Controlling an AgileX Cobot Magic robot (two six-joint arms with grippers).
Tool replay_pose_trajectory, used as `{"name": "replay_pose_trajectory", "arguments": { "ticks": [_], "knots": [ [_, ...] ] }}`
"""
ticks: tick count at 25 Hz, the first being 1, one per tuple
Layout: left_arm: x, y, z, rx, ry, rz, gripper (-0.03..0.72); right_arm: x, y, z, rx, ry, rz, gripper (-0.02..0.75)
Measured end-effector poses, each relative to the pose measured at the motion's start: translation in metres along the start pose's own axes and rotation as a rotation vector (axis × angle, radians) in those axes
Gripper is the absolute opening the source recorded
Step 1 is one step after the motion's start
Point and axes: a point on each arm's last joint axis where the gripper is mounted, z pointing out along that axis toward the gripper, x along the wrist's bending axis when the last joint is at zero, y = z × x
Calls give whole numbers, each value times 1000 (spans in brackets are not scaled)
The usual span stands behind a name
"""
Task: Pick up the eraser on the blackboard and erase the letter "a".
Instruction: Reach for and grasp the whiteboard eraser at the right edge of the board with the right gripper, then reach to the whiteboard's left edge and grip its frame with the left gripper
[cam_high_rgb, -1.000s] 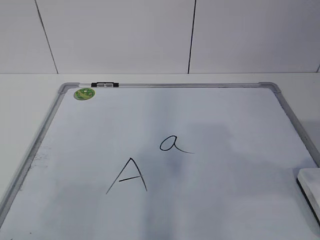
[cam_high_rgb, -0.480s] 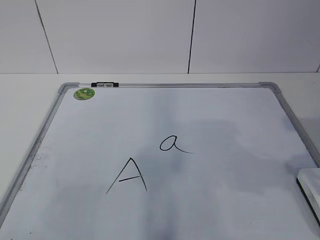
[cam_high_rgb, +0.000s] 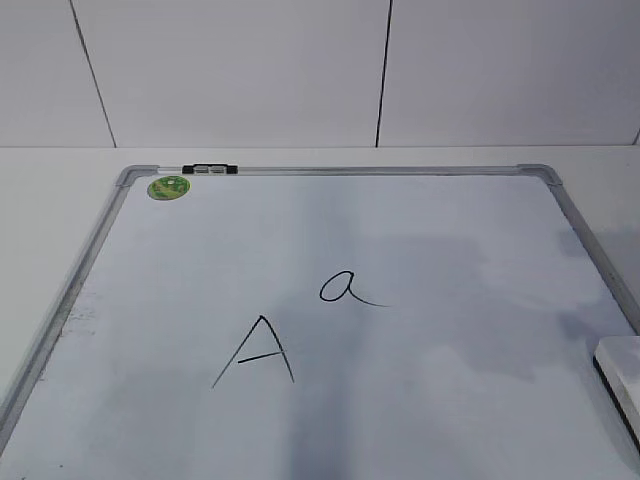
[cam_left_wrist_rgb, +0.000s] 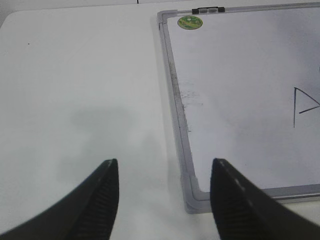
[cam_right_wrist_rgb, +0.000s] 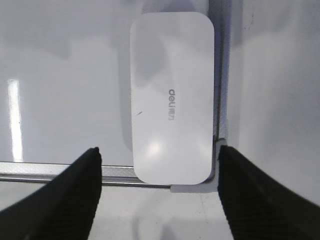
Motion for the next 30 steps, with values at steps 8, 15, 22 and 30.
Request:
{"name": "replay_pose_trajectory", "arguments": {
  "ticks": [8, 15, 22, 30],
  "knots": [
    [0, 0, 0, 0, 0, 0, 433, -1, 7, 14, 42, 0, 2, 640],
    [0, 0, 0, 0, 0, 0, 433, -2, 13, 30, 96, -10, -4, 666],
    [0, 0, 0, 0, 0, 0, 433, -4, 19, 46, 136, -28, -18, 666],
    [0, 0, 0, 0, 0, 0, 433, -5, 24, 63, 175, -32, -21, 666]
  ]
}}
